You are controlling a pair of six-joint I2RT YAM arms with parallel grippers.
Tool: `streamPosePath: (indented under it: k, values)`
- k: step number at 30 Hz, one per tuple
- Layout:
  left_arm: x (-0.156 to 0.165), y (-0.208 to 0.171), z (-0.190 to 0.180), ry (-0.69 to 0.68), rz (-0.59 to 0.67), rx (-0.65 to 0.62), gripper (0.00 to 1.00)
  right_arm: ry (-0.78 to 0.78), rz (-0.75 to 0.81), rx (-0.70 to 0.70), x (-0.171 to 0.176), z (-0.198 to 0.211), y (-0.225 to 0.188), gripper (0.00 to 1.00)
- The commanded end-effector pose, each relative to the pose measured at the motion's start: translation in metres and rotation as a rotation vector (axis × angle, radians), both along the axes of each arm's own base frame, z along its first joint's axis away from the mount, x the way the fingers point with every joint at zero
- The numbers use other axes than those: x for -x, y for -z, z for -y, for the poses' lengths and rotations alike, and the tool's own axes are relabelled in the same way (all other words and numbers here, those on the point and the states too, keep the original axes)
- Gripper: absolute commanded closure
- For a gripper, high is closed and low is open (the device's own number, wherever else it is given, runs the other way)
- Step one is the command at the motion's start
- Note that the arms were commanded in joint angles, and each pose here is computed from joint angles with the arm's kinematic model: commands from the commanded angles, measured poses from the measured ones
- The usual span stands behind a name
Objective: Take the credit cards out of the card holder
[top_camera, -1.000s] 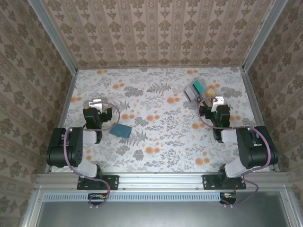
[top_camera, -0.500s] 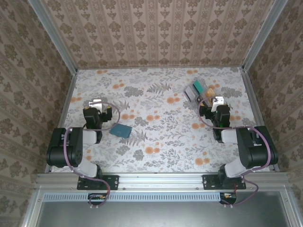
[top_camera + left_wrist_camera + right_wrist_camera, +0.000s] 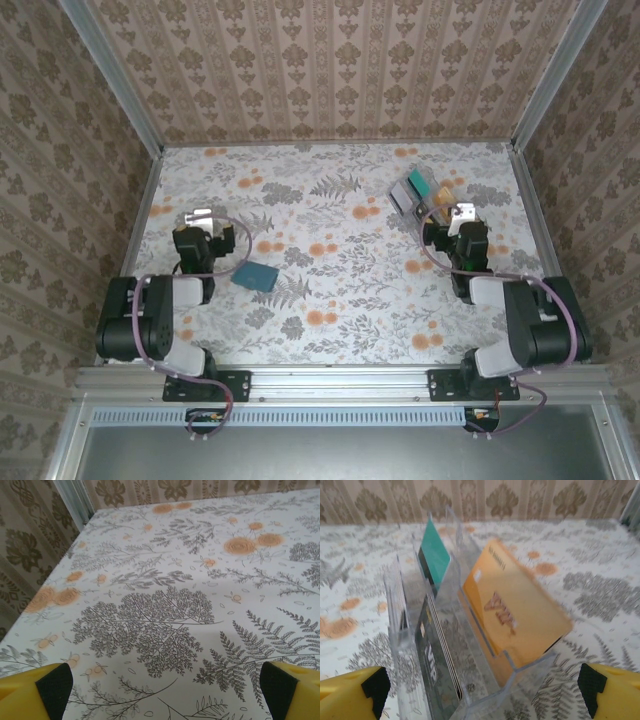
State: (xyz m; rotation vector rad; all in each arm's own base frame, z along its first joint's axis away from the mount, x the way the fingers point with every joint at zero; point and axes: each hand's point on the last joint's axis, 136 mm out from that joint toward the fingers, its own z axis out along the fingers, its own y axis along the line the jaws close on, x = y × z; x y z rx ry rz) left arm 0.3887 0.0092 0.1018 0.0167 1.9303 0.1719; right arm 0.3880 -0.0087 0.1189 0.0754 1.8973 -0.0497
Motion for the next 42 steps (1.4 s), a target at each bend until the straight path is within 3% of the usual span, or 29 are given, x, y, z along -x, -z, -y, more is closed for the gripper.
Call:
streamPosePath:
  k: [1, 6, 10, 16, 20, 23, 30, 35, 42]
  values:
    - [0.003, -0.023, -0.006, -0.031, 0.031, 0.020, 0.00, 0.066, 0.025, 0.005, 0.010, 0.011, -0.031, 0.00]
    - [0.013, -0.047, -0.007, -0.059, -0.001, 0.058, 0.00, 0.131, 0.046, -0.040, 0.028, 0.020, -0.071, 0.00]
    - [0.027, -0.066, -0.004, -0.081, -0.077, 0.132, 0.00, 0.239, 0.031, -0.172, 0.046, 0.029, -0.096, 0.00]
    - [0.049, -0.084, 0.021, -0.016, -0.137, 0.176, 0.00, 0.283, -0.121, -0.345, 0.054, 0.021, -0.107, 0.00]
    - [0.066, -0.075, 0.020, -0.126, -0.198, 0.324, 0.00, 0.260, -0.196, -0.457, 0.044, 0.006, -0.105, 0.00]
    - [0.082, -0.055, 0.021, -0.222, -0.294, 0.455, 0.00, 0.051, -0.267, -0.523, 0.029, -0.036, -0.106, 0.00]
    - [0.104, -0.011, 0.044, -0.250, -0.477, 0.654, 0.00, -0.121, -0.402, -0.536, 0.007, -0.106, -0.081, 0.00]
    - [0.130, 0.019, 0.040, -0.421, -0.597, 0.736, 0.00, -0.276, -0.490, -0.495, 0.003, -0.179, -0.059, 0.00]
    - [0.137, 0.037, 0.065, -0.388, -0.654, 0.799, 0.08, -0.430, -0.647, -0.491, 0.009, -0.269, -0.025, 0.00]
